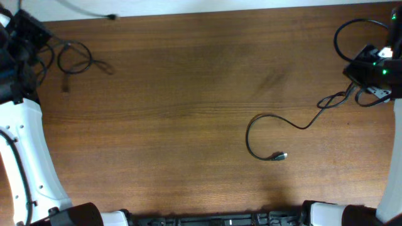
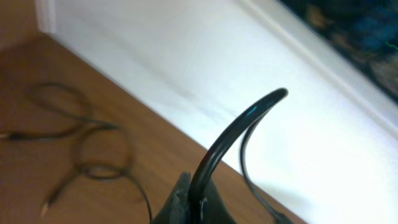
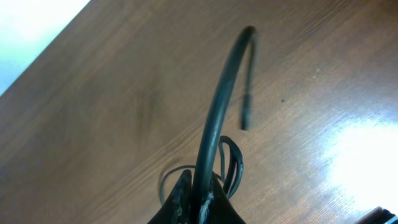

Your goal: Untangle cables

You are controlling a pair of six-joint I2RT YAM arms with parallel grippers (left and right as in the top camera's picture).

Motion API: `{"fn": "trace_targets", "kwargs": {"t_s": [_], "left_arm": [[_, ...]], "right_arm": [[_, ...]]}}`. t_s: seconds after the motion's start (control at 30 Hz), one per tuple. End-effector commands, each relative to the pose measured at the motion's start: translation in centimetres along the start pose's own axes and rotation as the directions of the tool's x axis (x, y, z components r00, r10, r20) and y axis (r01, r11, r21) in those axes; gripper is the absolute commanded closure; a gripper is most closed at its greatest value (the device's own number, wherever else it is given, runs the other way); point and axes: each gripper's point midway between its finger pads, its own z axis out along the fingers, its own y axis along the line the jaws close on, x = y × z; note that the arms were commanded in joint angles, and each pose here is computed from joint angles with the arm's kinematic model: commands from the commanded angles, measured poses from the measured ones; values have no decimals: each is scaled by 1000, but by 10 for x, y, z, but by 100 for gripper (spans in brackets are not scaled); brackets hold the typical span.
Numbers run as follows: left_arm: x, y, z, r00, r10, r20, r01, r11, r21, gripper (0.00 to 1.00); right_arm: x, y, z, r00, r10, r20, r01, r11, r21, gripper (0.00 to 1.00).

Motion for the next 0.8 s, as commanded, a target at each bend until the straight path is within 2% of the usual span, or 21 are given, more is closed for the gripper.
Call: {"fn": "trace_targets", "kwargs": {"t_s": [0.0,0.07,0.1,0.13,0.2,0.23,0.27,0.3,0.33,0.43,0.53,0.67,0.7,0.77], "left_arm": [[0,-45,-28,993,120,-14,-114,970,216,100],[-4,-33,-36,993,117,6,-117,984,137,100],[-7,-25,-40,990,136,23,-138,987,83,100],[-10,-15,-45,989,142,36,-143,990,16,100],[-23,29,-66,985,146,94,-117,959,-258,100],[-27,44,-73,982,153,114,-105,932,-347,100],[-30,69,-86,979,157,133,-73,870,-487,100],[-29,87,-96,979,124,159,-10,818,-575,100],[-29,94,-101,978,111,174,19,792,-610,100],[-26,119,-124,963,59,262,154,680,-717,100],[-38,138,-144,938,130,322,201,553,-809,100],[-53,209,-146,922,123,367,296,385,-874,100],[-57,228,-133,930,82,357,292,423,-858,100],[-63,240,-95,964,56,259,181,575,-798,100]], "right_arm": [[4,5,22,996,-31,-78,32,999,8,96],[11,10,37,989,-33,-143,34,999,8,96],[14,13,44,984,-33,-173,33,999,-3,91],[16,15,50,980,-33,-198,33,999,-2,91],[20,17,60,971,-58,-231,61,998,5,84],[24,22,62,964,-107,-242,107,994,-15,70],[29,28,64,955,-151,-256,149,989,-26,45],[35,35,65,948,-173,-266,170,985,-34,34],[38,38,65,945,-185,-269,181,983,-40,30],[44,45,65,938,-208,-277,202,978,-50,28],[46,46,64,935,-214,-281,208,977,-51,28],[48,44,63,932,-213,-293,209,977,-45,28],[49,43,63,932,-213,-295,209,977,-45,28],[49,43,63,932,-213,-294,209,977,-45,28]]}}
